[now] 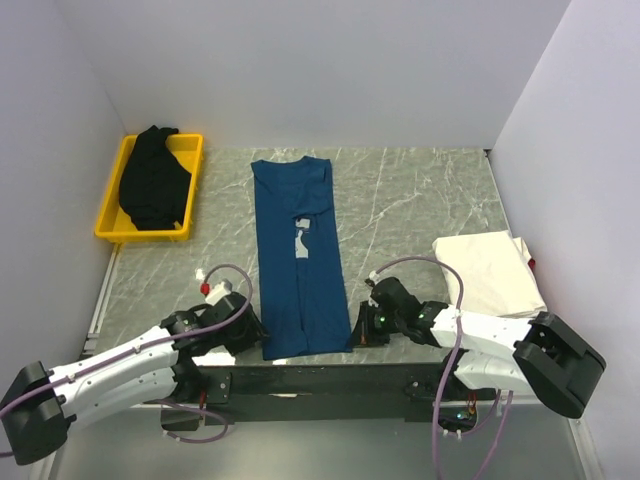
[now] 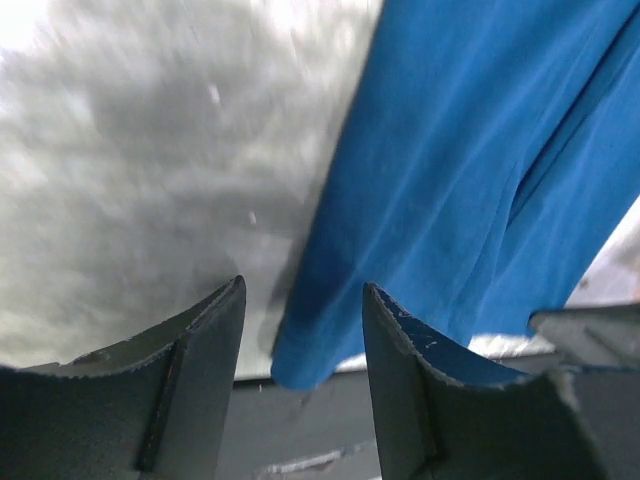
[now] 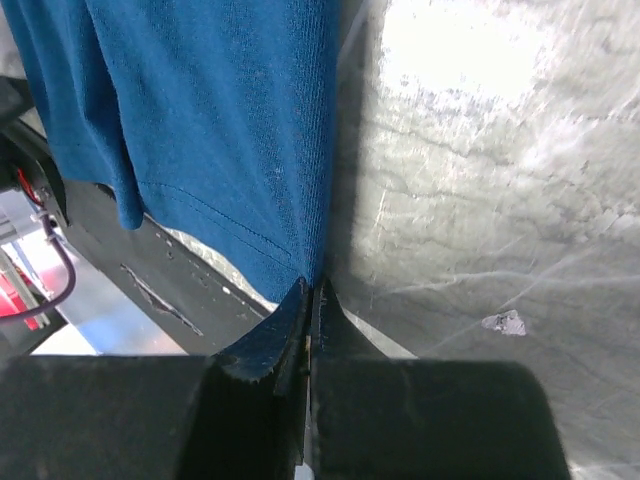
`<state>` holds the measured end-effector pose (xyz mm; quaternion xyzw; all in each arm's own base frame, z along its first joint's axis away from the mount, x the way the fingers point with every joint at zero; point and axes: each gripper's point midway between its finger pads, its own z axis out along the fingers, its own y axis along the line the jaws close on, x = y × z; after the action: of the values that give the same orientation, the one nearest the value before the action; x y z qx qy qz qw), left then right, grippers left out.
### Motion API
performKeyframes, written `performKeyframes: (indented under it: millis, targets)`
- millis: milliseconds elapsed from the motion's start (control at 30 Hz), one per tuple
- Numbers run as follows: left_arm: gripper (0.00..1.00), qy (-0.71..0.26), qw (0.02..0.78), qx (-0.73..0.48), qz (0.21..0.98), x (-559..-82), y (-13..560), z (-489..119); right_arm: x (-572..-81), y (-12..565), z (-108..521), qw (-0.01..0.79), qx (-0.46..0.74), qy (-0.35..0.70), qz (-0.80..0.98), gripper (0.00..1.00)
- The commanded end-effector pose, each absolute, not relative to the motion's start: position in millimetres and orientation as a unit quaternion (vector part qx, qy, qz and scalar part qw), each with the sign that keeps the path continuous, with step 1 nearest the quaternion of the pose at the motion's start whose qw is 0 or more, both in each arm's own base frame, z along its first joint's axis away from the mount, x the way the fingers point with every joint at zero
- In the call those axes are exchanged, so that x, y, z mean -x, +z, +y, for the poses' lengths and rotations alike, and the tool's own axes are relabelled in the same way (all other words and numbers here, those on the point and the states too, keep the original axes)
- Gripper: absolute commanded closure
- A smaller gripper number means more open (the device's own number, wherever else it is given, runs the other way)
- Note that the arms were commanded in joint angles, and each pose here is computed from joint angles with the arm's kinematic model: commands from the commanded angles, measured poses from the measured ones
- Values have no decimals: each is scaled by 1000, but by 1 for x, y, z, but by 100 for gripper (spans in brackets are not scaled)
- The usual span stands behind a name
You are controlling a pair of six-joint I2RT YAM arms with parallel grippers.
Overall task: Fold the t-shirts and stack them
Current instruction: Fold the tshirt
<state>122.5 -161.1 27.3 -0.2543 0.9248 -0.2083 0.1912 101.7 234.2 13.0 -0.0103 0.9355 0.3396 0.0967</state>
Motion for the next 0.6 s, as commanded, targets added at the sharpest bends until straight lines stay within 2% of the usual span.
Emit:
performKeyframes:
  millis: [0,167,367,567]
  targets:
    - [44,-220,155,257,928,-103,24,-169,-96,18,235,91,18,355,930,100]
    - [46,-218,143,254,932,-93,21,-171,-97,21,237,91,20,358,929,100]
    - [56,-212,128,248,937,-80,21,-176,-97,26,238,94,17,364,926,100]
    - [59,-197,117,240,943,-69,16,-179,-96,28,237,96,15,368,925,100]
